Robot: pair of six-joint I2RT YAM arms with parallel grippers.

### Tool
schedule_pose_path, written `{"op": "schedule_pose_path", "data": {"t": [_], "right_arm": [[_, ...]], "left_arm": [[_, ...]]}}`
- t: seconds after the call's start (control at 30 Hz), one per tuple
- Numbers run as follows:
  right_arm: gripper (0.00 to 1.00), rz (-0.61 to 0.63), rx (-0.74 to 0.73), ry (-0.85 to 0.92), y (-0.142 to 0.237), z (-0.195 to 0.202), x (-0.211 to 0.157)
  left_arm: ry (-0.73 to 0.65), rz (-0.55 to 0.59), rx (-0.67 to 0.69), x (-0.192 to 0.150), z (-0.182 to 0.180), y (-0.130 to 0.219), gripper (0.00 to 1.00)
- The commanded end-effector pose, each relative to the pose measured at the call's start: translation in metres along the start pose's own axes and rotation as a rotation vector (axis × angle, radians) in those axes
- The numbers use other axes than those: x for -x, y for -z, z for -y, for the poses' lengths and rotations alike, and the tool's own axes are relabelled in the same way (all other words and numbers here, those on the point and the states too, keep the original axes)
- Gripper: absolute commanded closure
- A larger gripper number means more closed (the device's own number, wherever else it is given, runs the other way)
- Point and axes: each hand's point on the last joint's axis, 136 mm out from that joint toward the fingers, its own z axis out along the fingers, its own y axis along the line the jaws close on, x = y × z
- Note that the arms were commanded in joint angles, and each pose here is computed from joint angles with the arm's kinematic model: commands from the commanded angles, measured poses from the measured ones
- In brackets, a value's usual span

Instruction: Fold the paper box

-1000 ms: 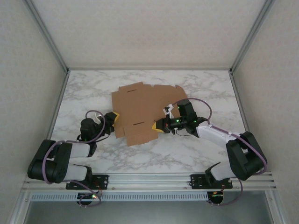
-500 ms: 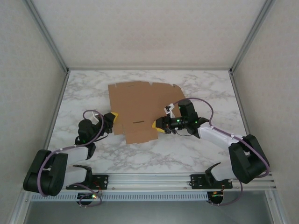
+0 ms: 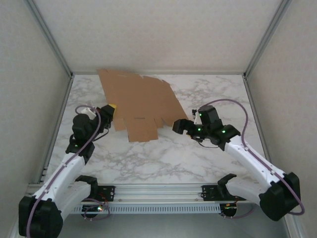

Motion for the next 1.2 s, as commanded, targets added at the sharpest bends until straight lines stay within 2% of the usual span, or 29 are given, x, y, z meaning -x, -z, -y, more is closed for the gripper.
{"op": "schedule_pose_path", "data": {"t": [0.0, 0.1, 0.2, 0.37, 0.47, 0.6, 0.7, 0.8, 0.83, 0.93, 1.03, 1.1, 1.17], "right_arm": [[0.04, 0.093, -0.281, 0.058, 0.032, 0.041, 0.013], [0.04, 0.173, -0.346, 0.073, 0.05, 0.048, 0.025], [0.05, 0.244, -0.4, 0.084, 0.064, 0.055, 0.034], [0.06, 0.217, -0.445, 0.12, 0.068, 0.057, 0.035], [0.08, 0.19, -0.489, 0.135, 0.067, 0.061, 0.035], [0.08, 0.186, -0.531, 0.139, 0.066, 0.067, 0.037], [0.08, 0.182, -0.533, 0.141, 0.061, 0.07, 0.037], [0.07, 0.184, -0.559, 0.134, 0.059, 0.076, 0.036], [0.07, 0.188, -0.573, 0.132, 0.061, 0.078, 0.036], [0.07, 0.213, -0.619, 0.126, 0.066, 0.087, 0.038], [0.06, 0.236, -0.663, 0.118, 0.073, 0.095, 0.038], [0.05, 0.251, -0.681, 0.109, 0.078, 0.099, 0.038], [0.04, 0.257, -0.69, 0.104, 0.082, 0.102, 0.037]], "left_arm": [[-0.116, 0.069, 0.125, 0.02, 0.013, 0.009, 1.0], [-0.155, 0.11, 0.188, 0.035, 0.03, 0.013, 1.0], [-0.221, 0.167, 0.205, 0.053, 0.064, 0.019, 1.0], [-0.354, 0.264, 0.187, 0.087, 0.149, 0.03, 1.0], [-0.415, 0.212, 0.149, 0.085, 0.193, 0.016, 1.0], [-0.556, 0.054, 0.223, 0.049, 0.208, -0.031, 1.0], [-0.574, -0.169, 0.287, -0.017, 0.169, -0.086, 1.0], [-0.633, -0.435, 0.447, -0.123, 0.081, -0.132, 1.0], [-0.663, -0.522, 0.513, -0.16, 0.047, -0.14, 1.0], [-0.667, -0.693, 0.63, -0.237, -0.034, -0.151, 1.0], [-0.568, -0.726, 0.639, -0.268, -0.077, -0.165, 0.99], [-0.497, -0.736, 0.615, -0.28, -0.083, -0.178, 0.86], [-0.454, -0.736, 0.534, -0.288, -0.067, -0.189, 0.73]]}}
